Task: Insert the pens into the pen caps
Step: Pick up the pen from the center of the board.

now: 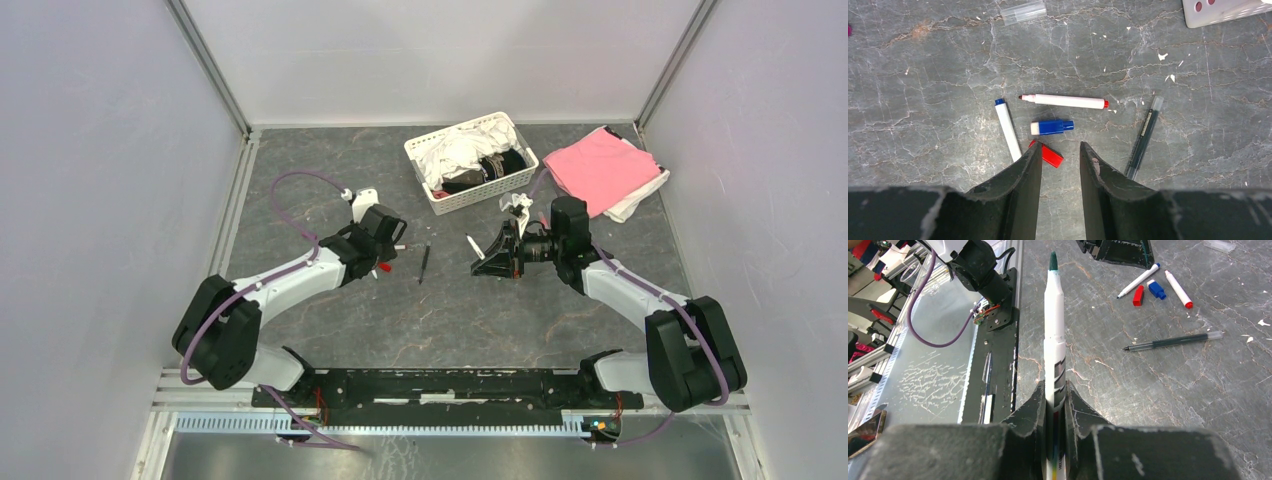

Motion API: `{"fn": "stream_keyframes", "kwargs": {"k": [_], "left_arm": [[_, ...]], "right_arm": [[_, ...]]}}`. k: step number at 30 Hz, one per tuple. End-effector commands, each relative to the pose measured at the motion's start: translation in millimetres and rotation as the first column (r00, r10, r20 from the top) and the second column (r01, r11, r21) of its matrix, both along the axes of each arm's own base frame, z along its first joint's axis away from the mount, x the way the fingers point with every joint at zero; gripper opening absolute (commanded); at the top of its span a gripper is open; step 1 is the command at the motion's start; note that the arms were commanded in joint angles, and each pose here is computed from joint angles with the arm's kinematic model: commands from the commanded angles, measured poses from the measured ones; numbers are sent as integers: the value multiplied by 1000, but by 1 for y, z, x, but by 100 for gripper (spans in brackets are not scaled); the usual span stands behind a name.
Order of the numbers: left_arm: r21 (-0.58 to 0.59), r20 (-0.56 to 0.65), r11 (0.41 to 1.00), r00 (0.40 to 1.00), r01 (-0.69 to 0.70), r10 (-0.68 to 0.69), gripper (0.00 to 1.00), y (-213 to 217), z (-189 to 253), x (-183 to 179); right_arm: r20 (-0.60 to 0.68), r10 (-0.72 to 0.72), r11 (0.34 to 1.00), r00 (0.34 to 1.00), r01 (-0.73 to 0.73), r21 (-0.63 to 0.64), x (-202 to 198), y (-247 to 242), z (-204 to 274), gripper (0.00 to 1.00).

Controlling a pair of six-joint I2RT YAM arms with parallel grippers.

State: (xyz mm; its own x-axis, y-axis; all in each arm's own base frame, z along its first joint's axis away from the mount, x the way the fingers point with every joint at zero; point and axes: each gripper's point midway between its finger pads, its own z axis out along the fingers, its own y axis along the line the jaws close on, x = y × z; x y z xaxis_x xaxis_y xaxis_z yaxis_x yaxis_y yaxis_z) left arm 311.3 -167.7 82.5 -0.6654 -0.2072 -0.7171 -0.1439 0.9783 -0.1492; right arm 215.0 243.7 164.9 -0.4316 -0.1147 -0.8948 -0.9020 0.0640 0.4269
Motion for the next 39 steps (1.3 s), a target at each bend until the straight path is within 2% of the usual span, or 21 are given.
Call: {"fn": "stream_keyframes", "kwargs": {"k": [1, 26, 39], "left_arm": [[-48, 27, 997, 998, -55, 57, 40, 2, 6, 4], [-101, 33, 993, 998, -54, 57, 39, 0, 10, 4], [-80, 34, 995, 997, -66, 69, 39, 10, 10, 7]], "right_arm": [[67, 7, 1000, 998, -8, 21, 8, 1, 16, 0], [67, 7, 1000, 998, -9, 21, 8, 1, 17, 0], [66, 9, 1000, 998, -10, 22, 8, 1, 17, 0]]}}
